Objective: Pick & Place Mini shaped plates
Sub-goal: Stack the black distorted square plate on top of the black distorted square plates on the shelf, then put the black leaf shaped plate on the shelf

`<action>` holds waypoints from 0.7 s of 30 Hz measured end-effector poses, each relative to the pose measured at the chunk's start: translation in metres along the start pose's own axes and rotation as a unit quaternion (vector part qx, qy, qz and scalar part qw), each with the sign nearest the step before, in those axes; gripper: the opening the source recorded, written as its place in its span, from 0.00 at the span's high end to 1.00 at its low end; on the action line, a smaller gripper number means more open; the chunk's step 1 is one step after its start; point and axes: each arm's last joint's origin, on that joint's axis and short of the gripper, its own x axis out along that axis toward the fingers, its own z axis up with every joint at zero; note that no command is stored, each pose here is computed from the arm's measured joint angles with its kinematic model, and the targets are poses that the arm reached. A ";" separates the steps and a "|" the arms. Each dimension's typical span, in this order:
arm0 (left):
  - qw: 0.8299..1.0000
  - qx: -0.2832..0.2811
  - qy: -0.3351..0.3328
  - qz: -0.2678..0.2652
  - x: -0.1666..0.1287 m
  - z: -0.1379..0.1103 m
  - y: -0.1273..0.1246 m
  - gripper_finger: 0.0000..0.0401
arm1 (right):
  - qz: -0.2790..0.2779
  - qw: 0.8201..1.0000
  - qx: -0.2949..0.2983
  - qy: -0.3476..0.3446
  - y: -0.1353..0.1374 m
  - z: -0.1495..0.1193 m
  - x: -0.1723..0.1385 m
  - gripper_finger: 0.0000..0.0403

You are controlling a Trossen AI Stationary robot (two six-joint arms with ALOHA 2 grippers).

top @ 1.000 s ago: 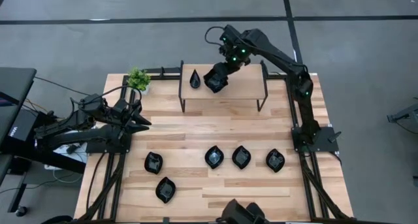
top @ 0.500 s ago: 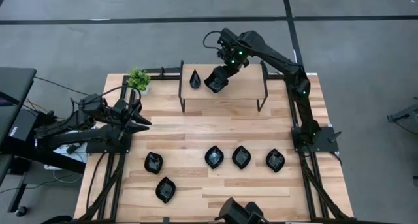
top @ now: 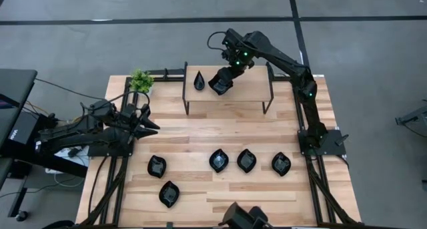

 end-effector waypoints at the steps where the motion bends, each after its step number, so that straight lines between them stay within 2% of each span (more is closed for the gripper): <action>1: 1.000 0.000 -0.001 0.000 0.000 0.000 0.000 0.78 | 0.000 1.000 0.000 0.000 0.000 0.000 0.000 0.99; 14: 1.000 0.002 -0.004 -0.001 0.000 0.001 0.000 0.78 | -0.003 1.000 0.006 0.027 0.003 -0.006 0.000 0.77; 21: 1.000 0.002 -0.004 -0.001 0.000 0.001 0.000 0.78 | -0.013 0.998 0.039 0.042 -0.009 -0.010 -0.015 0.75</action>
